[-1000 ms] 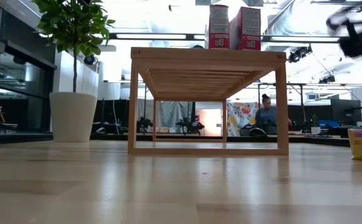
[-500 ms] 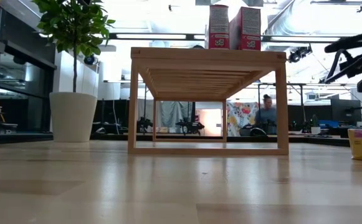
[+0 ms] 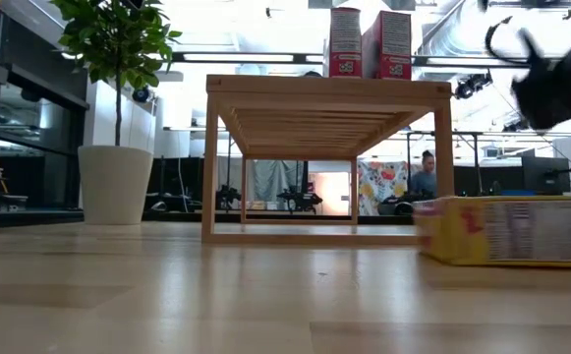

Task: Stack cereal on shelf
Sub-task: Put the yellow cereal box on the shelf aligned with the other yellow cereal box

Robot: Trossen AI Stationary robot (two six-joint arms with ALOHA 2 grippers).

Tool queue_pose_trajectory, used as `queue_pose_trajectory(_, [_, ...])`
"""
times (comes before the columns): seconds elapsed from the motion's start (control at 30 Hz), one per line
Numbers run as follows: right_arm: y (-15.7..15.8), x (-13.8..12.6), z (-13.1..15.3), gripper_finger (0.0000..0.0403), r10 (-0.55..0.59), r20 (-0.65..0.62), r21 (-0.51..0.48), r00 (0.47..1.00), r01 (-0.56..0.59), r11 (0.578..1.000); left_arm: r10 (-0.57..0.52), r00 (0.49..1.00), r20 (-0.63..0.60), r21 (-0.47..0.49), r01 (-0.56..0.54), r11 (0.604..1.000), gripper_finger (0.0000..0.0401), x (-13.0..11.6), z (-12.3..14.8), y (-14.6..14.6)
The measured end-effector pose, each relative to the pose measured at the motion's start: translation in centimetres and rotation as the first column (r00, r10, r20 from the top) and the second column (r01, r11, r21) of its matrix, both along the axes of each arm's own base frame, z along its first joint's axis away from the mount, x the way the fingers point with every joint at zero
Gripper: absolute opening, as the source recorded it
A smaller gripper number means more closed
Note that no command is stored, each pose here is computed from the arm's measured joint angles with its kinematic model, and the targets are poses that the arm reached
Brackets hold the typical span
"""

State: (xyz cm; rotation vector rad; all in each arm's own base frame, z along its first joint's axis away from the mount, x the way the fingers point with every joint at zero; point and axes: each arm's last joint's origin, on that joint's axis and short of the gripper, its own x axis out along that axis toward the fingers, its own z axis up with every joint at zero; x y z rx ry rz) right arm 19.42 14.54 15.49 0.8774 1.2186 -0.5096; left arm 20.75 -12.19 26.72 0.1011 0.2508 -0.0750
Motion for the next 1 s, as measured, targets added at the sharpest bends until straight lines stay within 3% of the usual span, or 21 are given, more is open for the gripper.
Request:
queue_pose_trajectory(0.07, [1.4, 0.3, 0.9, 0.0000, 0.087, 0.071, 0.028, 0.994, -0.090, 0.996, 0.000, 1.000, 0.000, 0.000, 0.000, 1.000, 0.0000, 0.0, 0.0, 0.0])
queue_pose_trajectory(0.17, [3.0, 0.1, 2.7, 0.0000, 0.206, 0.167, -0.078, 0.964, -0.195, 0.978, 0.000, 1.000, 0.000, 0.000, 0.000, 1.000, 0.0000, 0.0, 0.0, 0.0])
queue_pose_trajectory(0.3, [4.3, -0.7, 4.1, 0.0000, 0.231, 0.283, -0.260, 0.931, -0.157, 0.953, 0.002, 1.000, -0.001, -0.009, -0.002, 1.000, 0.0000, 0.0, 0.0, 0.0])
queue_pose_trajectory(0.4, [4.5, -1.6, 2.5, 0.0000, 0.254, 0.265, -0.341, 0.930, -0.156, 0.927, 0.003, 1.000, -0.003, -0.014, -0.004, 1.000, 0.0000, 0.0, 0.0, 0.0])
queue_pose_trajectory(0.57, [3.5, -2.8, 0.0, 0.0000, 0.237, 0.248, -0.398, 0.939, -0.125, 0.909, 0.001, 1.000, -0.002, -0.016, -0.001, 1.000, 0.0000, 0.0, 0.0, 0.0])
queue_pose_trajectory(1.0, [4.0, -2.5, 0.0, 0.0000, 0.311, 0.368, -0.492, 0.876, -0.100, 0.865, 0.001, 1.000, -0.001, -0.017, -0.001, 1.000, 0.0000, 0.0, 0.0, 0.0])
